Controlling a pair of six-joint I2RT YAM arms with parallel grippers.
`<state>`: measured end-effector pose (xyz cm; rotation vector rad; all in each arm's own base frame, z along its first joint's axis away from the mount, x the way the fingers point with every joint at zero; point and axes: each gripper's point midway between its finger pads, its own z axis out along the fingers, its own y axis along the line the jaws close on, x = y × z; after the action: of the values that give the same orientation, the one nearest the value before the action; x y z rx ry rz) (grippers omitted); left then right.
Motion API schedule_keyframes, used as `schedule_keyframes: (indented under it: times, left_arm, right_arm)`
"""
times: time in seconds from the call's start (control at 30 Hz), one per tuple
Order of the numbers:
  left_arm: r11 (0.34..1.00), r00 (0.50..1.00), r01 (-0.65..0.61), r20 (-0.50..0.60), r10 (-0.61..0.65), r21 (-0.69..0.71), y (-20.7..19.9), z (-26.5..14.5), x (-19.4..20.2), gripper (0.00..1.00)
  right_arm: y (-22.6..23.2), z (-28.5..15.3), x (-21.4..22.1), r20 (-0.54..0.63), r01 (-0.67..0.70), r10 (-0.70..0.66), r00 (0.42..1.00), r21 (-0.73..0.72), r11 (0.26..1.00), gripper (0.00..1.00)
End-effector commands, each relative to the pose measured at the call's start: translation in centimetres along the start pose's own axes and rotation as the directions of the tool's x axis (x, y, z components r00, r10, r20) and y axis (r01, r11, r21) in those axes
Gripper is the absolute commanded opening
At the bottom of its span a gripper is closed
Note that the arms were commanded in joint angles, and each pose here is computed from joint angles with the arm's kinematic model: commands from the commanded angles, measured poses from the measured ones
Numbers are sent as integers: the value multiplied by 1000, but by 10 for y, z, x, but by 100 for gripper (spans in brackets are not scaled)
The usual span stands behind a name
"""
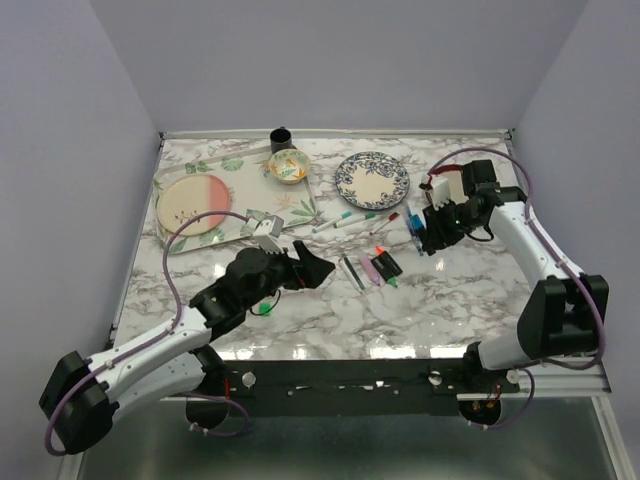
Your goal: Open the pen caps
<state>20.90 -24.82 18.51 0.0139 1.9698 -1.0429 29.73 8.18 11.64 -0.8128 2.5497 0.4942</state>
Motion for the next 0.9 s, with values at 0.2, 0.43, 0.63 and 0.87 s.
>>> schedule_keyframes:
  times: [0.2,0.43,0.63,0.87]
  left_arm:
    - [961,965,240,75,-252,134,-85,72,-15,92]
    - [966,964,257,64,-257,7,-77,111,6,79]
    - [974,974,223,57,-221,-34,-75,133,14,76]
    - [976,978,206,38,-204,-66,-69,148,24,67]
  right_arm:
    - [104,-4,-9,222,270,-209,952,-299,915,1]
    - [111,-3,-5,215,294,-234,948,-316,902,1]
    - [114,1,-3,199,299,-245,949,-318,900,1]
    - [117,3,-5,202,312,-258,945,-315,896,0]
